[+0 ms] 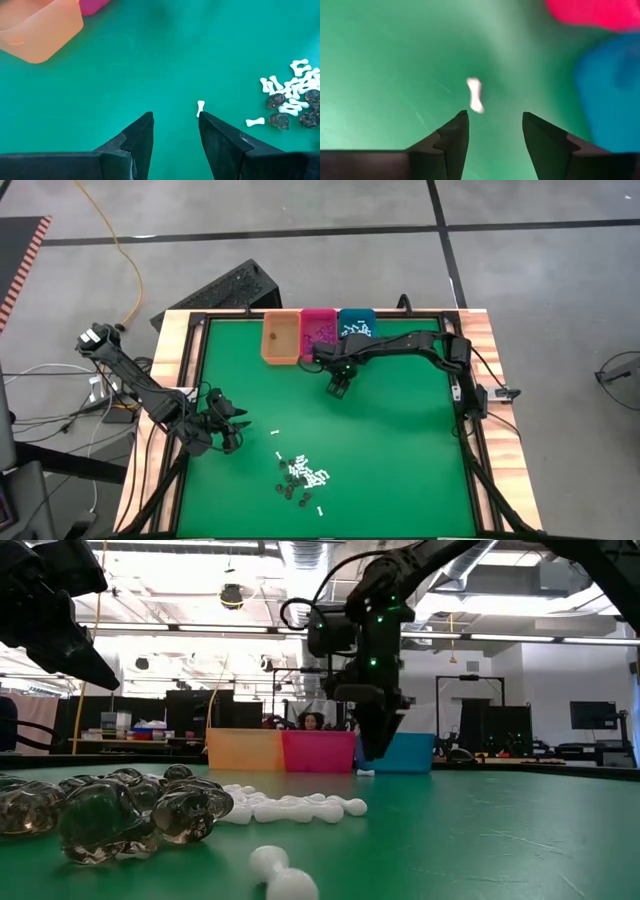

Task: Sort Halloween decoration
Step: Put the violet witch hat toy into the red bin

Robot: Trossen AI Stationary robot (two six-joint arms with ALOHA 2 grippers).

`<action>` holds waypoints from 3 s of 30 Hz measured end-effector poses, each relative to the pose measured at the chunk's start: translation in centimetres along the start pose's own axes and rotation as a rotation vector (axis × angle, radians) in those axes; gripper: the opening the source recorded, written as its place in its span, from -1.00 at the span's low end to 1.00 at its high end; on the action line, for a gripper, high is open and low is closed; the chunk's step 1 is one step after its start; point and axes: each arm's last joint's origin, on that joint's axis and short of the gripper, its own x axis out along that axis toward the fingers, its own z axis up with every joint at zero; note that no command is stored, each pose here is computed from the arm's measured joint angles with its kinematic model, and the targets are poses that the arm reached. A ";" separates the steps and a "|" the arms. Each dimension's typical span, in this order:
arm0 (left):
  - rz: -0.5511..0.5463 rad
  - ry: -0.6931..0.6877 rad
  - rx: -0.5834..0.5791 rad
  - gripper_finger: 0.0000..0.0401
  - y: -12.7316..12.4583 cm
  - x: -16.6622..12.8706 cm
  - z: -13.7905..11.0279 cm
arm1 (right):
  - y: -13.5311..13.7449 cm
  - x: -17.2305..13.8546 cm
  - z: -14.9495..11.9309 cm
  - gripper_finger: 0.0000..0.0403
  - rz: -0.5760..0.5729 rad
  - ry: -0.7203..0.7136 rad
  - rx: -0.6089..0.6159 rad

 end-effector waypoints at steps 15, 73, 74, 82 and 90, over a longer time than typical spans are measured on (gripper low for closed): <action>0.023 -0.021 0.020 -0.26 0.1 0.0 0.0 | 0.3 2.2 0.8 -0.02 0.047 -0.026 -0.024; 0.048 -0.008 0.007 -0.26 0.4 0.0 -0.2 | -11.4 -6.7 1.4 -0.23 -0.048 -0.152 0.264; 0.047 -0.006 0.007 -0.26 0.4 0.0 -0.2 | -11.3 -6.6 1.4 -0.18 -0.025 -0.151 0.266; 0.036 0.008 0.014 -0.26 0.4 0.0 -0.2 | -0.9 -7.5 1.7 -0.05 0.218 -0.237 0.033; 0.011 0.041 0.014 -0.26 0.3 0.0 -0.3 | 14.3 -9.5 -4.2 -0.13 0.220 -0.330 -0.126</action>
